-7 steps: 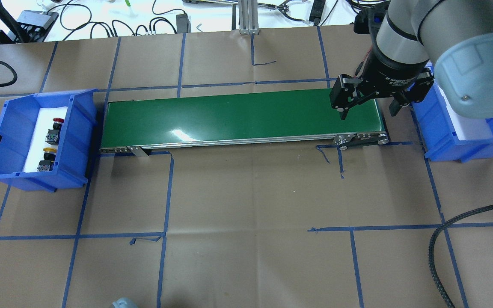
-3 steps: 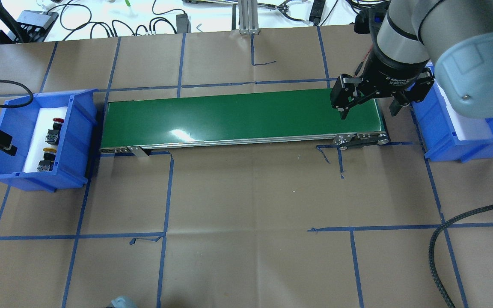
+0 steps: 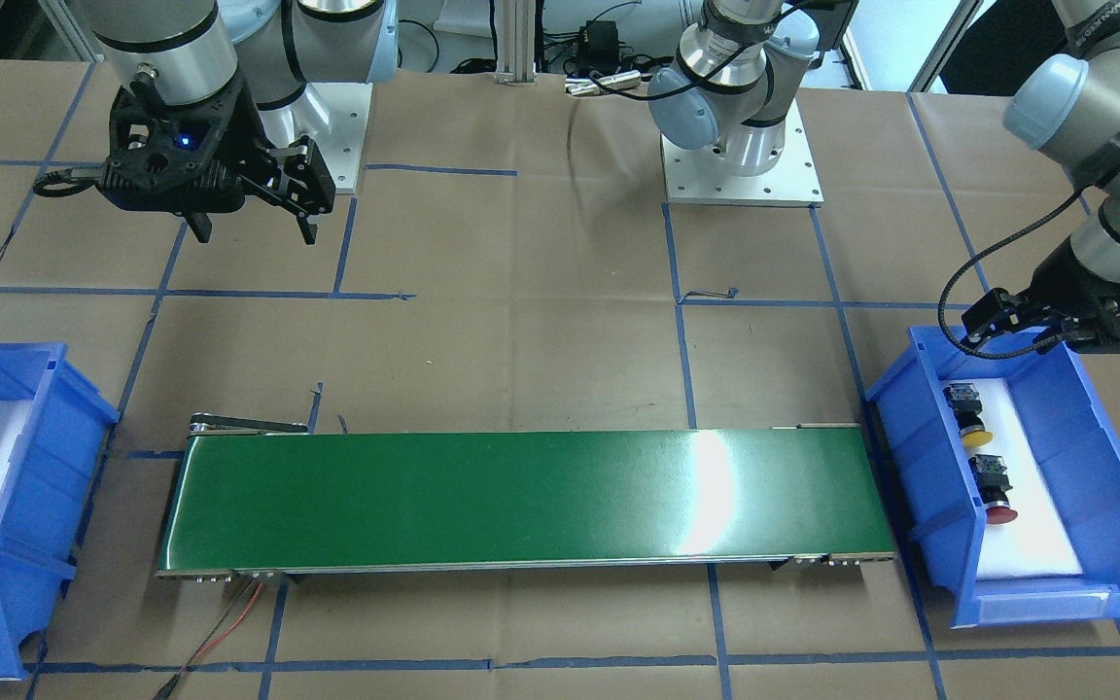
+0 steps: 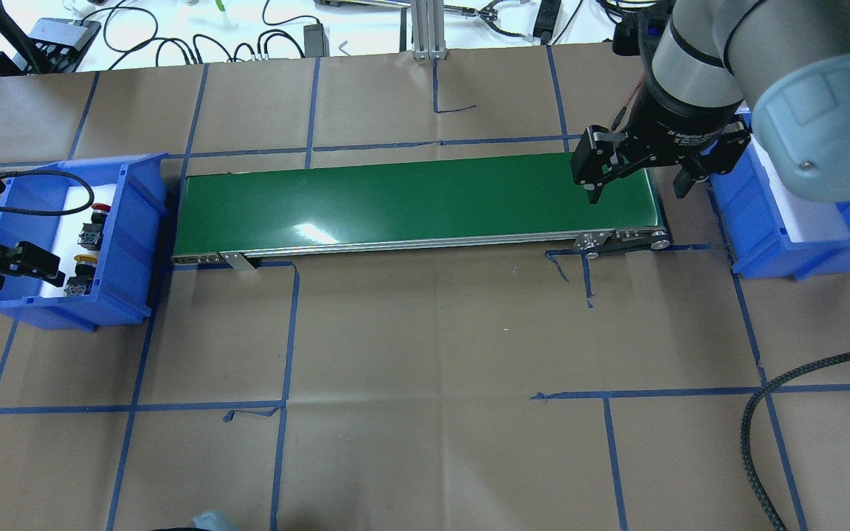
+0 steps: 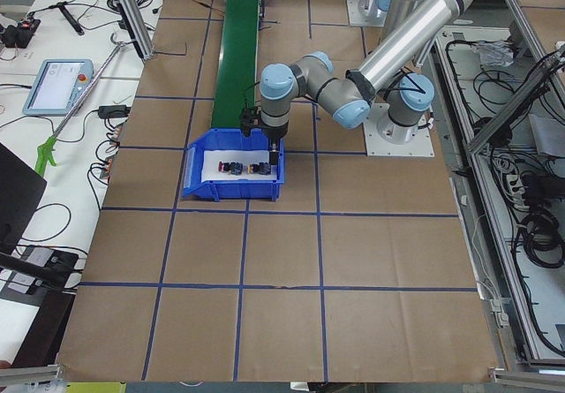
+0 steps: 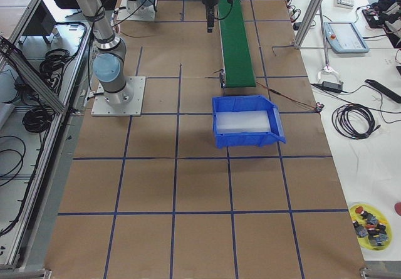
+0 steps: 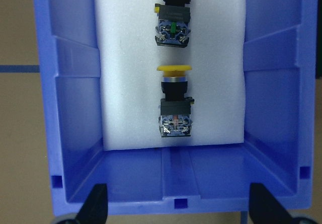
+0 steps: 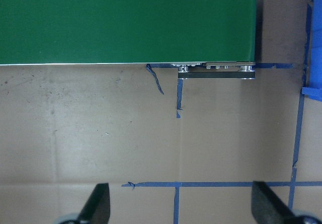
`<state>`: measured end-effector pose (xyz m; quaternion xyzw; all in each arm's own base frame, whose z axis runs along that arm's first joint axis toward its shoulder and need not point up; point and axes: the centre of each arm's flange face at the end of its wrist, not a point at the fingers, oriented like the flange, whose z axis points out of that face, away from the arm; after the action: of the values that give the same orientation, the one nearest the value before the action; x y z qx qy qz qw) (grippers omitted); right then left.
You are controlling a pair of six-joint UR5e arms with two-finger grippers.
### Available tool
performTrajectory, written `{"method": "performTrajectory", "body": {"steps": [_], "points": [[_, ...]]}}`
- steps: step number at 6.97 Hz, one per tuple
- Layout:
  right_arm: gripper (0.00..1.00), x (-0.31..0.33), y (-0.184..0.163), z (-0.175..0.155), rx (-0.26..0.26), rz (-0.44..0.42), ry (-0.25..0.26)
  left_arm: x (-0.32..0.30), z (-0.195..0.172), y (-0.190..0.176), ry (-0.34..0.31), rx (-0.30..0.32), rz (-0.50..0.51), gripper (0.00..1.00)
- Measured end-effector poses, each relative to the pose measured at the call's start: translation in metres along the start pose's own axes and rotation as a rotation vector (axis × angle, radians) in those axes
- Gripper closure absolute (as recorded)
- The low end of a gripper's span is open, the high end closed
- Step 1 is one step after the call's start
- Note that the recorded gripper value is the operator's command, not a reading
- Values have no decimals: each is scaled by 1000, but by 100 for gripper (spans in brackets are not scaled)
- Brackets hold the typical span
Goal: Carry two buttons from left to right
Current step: 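Move the left gripper over the bin and lower onto the yellow button, then close the left gripper on the yellow button and lift it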
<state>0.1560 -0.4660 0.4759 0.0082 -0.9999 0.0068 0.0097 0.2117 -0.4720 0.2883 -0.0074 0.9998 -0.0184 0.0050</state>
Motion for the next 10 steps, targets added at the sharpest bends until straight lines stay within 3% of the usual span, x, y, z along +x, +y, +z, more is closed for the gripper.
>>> {"method": "performTrajectory", "body": {"steps": [8,10], "points": [[0,0,-1,-2,5,4,0,0,76,-25,16,31,16,3],[0,0,-1,-4,8,8,0,4,85,-20,28,17,15,55]]}}
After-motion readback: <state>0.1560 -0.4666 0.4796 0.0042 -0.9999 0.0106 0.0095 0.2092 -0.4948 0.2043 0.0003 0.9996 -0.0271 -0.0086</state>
